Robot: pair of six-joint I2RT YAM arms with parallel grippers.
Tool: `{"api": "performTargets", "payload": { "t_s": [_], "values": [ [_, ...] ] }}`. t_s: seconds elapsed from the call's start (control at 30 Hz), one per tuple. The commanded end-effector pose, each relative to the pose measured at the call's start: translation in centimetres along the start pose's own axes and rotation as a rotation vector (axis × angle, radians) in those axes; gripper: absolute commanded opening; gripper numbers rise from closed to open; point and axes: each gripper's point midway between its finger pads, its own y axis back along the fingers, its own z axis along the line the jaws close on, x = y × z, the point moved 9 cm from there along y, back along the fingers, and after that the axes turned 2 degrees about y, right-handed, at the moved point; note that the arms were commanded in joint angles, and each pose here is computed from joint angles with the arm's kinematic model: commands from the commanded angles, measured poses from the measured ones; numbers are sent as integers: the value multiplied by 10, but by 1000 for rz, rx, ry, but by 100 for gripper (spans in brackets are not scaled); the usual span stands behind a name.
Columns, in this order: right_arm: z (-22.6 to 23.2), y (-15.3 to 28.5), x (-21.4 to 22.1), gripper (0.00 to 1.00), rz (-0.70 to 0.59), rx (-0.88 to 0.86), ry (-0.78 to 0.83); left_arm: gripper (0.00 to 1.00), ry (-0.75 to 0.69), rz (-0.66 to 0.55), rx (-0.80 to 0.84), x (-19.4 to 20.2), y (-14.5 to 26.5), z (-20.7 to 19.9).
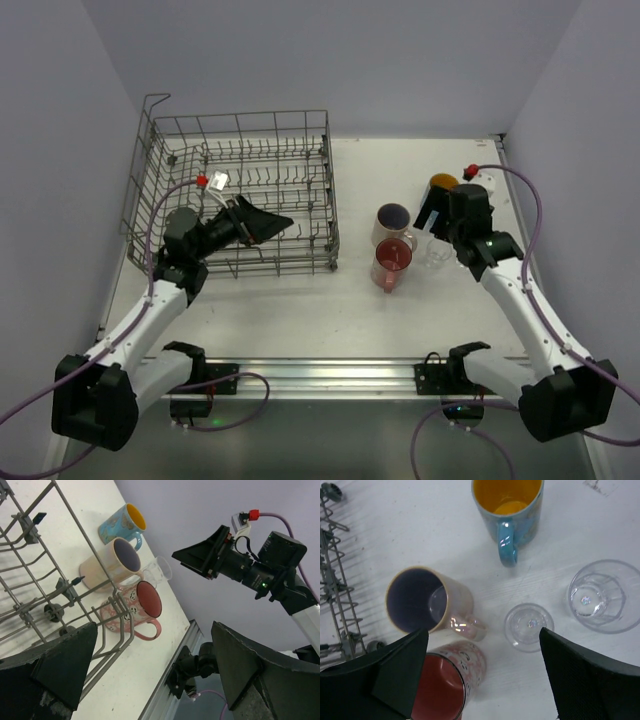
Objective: Unload the cups from the dish rack
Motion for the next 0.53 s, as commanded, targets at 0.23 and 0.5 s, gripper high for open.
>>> {"api": "performTargets", "payload": {
  "t_s": [0.23,0.5],
  "values": [
    [-4,36,52,99,53,-263,-84,100,-50,50,-31,26,18,-6],
    [3,57,75,99,-6,-601,-106,100,-41,45,-19,40,31,-6]
  ]
}}
